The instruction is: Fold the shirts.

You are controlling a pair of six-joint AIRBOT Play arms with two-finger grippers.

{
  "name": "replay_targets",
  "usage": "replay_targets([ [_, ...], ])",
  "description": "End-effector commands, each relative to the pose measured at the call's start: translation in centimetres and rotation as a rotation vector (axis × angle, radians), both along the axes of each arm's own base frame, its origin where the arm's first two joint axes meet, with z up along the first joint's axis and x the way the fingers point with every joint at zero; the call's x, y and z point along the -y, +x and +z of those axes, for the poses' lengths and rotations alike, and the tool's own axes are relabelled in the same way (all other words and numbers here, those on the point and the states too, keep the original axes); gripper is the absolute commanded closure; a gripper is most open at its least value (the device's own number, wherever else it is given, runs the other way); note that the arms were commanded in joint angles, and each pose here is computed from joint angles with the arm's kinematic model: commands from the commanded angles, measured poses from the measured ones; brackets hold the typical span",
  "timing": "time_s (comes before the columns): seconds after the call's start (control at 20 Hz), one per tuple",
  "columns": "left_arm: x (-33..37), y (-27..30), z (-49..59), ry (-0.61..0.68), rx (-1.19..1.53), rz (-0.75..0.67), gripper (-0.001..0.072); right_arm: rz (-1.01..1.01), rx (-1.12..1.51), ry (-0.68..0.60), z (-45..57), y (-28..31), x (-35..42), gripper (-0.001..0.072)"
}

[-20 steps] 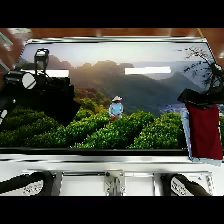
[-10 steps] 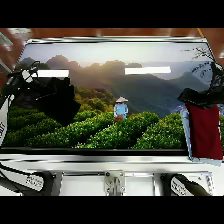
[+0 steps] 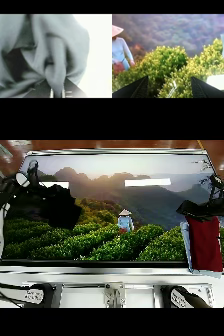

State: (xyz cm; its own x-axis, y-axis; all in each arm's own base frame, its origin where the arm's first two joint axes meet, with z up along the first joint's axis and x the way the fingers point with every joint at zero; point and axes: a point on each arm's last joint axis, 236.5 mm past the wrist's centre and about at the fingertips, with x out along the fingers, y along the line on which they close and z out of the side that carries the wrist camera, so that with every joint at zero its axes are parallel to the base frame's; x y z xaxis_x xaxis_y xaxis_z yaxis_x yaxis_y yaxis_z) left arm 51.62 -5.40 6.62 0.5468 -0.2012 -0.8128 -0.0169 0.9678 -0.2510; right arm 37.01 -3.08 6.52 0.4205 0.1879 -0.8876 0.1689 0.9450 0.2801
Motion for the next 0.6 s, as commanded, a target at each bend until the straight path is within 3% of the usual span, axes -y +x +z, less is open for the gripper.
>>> replay_targets([
  [0.0,8.3,-3.9,15.2,-0.005,0.329,-0.209,0.0666,0.04,0.008,0.057,0.7,-0.3,-1.7,0.0064],
  [0.15,15.7,-11.4,25.1,-0.085,0.566,-0.381,0.0665,0.091,0.114,0.07,4.9,-0.5,-3.1,0.0064],
  [0.25,18.9,-15.1,27.0,-0.154,0.581,-0.448,0.0666,0.099,0.227,0.03,9.1,-1.2,-3.2,0.0063],
  [0.4,22.4,-17.1,23.0,-0.188,0.449,-0.508,0.0665,0.118,0.31,0.0,12.7,-3.5,-4.0,0.0064],
  [0.55,25.0,-18.1,12.9,-0.16,0.213,-0.53,0.0665,0.175,0.171,0.024,10.5,-6.9,-5.0,0.0064],
])
